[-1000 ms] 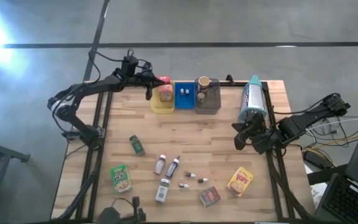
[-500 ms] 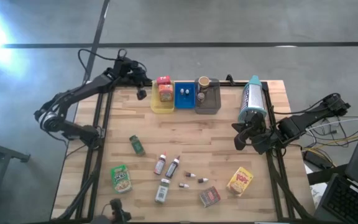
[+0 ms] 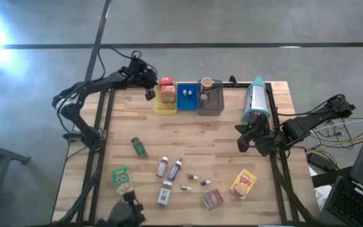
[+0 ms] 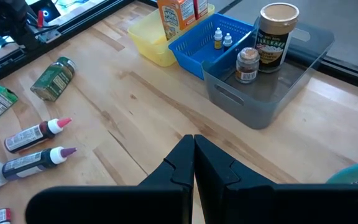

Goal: Pick & Place Kitchen Items
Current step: Adjust the red cereal box in the yellow bin, then put the green seasoning bottle into the black bin

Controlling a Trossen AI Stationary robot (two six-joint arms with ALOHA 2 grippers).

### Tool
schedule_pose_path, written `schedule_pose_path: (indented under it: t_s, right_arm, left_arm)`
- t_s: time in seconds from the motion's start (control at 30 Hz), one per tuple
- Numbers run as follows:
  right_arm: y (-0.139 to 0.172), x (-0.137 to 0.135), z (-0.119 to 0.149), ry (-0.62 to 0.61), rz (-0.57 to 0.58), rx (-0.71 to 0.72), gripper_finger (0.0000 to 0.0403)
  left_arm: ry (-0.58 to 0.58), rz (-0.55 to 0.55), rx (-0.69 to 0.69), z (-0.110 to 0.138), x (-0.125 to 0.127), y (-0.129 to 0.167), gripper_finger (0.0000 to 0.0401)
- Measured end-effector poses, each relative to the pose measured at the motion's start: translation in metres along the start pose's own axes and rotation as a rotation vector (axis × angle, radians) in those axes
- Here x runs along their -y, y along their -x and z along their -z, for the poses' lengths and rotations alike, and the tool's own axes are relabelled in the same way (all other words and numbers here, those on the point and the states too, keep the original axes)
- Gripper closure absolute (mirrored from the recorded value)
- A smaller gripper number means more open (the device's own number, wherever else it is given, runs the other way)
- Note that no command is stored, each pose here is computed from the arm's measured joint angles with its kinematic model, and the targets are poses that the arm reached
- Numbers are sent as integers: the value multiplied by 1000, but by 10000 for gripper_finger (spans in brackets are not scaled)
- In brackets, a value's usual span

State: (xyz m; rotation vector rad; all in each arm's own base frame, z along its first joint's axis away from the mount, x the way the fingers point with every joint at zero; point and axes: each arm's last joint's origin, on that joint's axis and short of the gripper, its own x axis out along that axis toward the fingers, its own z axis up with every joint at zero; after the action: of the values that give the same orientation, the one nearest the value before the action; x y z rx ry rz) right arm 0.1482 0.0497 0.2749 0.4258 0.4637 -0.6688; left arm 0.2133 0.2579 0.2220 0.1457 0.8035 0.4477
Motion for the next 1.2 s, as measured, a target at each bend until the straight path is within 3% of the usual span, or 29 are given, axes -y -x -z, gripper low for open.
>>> schedule_pose_path:
  t_s: [0.23,0.5,0.67,0.9,1.2]
  right_arm:
    - [0,0,1,2,1,-1,394]
    - [-1,1,3,-4,3,-8,394]
    - [-2,1,3,5,3,-8,394]
    - [-2,1,3,4,1,-7,394]
    - [-1,1,2,3,11,13,394]
  left_arm:
    - [6,90,47,-1,0,-13,400]
    - [-8,-87,-105,3,-4,-3,401]
    - [34,-114,-95,-6,-2,25,401]
    - [61,49,174,-34,16,91,401]
    - [54,98,425,-58,51,164,395]
